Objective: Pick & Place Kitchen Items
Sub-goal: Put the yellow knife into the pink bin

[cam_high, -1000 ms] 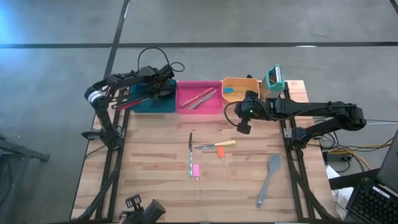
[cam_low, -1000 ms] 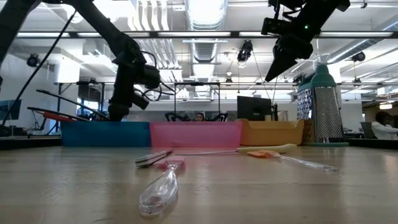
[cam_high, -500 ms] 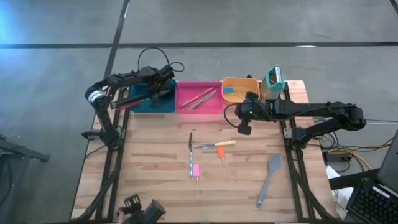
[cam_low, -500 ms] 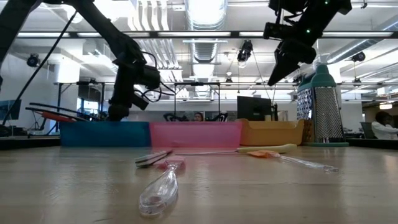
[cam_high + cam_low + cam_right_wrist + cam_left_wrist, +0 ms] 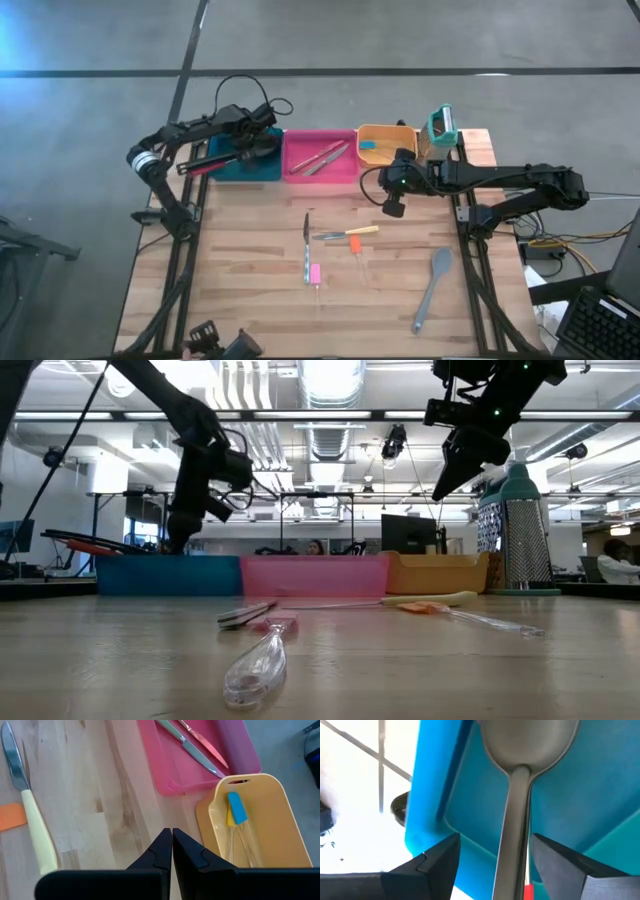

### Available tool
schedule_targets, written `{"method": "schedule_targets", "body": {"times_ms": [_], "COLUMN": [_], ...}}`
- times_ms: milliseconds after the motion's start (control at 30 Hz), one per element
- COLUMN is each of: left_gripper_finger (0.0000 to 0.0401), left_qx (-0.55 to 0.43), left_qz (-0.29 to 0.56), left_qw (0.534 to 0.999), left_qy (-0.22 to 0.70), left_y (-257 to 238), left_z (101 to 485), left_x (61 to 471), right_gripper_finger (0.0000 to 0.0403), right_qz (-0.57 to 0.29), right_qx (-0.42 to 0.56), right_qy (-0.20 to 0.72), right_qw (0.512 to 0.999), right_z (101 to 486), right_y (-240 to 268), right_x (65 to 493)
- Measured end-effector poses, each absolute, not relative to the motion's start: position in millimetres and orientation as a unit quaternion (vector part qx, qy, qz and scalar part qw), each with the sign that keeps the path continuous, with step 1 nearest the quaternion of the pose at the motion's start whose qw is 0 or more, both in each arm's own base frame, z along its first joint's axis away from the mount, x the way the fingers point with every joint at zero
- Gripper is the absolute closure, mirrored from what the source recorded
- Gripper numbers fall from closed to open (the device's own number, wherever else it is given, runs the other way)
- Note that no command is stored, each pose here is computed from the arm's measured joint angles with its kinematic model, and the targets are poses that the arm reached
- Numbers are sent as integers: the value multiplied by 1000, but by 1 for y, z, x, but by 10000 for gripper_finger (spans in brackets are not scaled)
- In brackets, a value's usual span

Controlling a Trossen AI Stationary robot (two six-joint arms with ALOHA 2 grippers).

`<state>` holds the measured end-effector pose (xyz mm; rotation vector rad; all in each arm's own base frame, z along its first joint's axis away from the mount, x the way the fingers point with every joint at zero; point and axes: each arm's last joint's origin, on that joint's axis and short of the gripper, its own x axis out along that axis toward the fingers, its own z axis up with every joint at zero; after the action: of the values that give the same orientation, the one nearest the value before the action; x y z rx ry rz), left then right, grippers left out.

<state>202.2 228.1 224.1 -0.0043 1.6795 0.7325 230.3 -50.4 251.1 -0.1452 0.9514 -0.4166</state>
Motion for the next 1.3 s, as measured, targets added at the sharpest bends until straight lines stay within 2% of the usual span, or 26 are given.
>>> {"method": "schedule_targets", "body": {"times_ms": [333, 533, 667, 900, 1133, 1300], "left_gripper_finger": [154, 153, 153, 153, 153, 153], "left_qx": [-7, -51, -44, -14, 12, 24], "left_qz": [384, 446, 439, 359, 277, 257], "left_qw": [670, 730, 786, 870, 923, 940], "left_qy": [636, 515, 433, 337, 268, 223], "left_y": [193, 163, 138, 88, 43, 33], "left_z": [274, 304, 311, 292, 256, 240], "left_x": [200, 205, 214, 228, 228, 219], "right_gripper_finger": [394, 394, 394, 394, 394, 389], "right_qz": [-192, -129, -97, -29, -42, -46], "right_qx": [-73, -67, -98, -155, -43, 6], "right_qy": [429, 401, 403, 401, 395, 414], "right_qw": [880, 905, 905, 902, 917, 909], "right_z": [255, 258, 257, 256, 256, 252], "right_y": [-50, -44, -32, -3, 11, 13], "right_x": [235, 241, 243, 245, 244, 241]}}
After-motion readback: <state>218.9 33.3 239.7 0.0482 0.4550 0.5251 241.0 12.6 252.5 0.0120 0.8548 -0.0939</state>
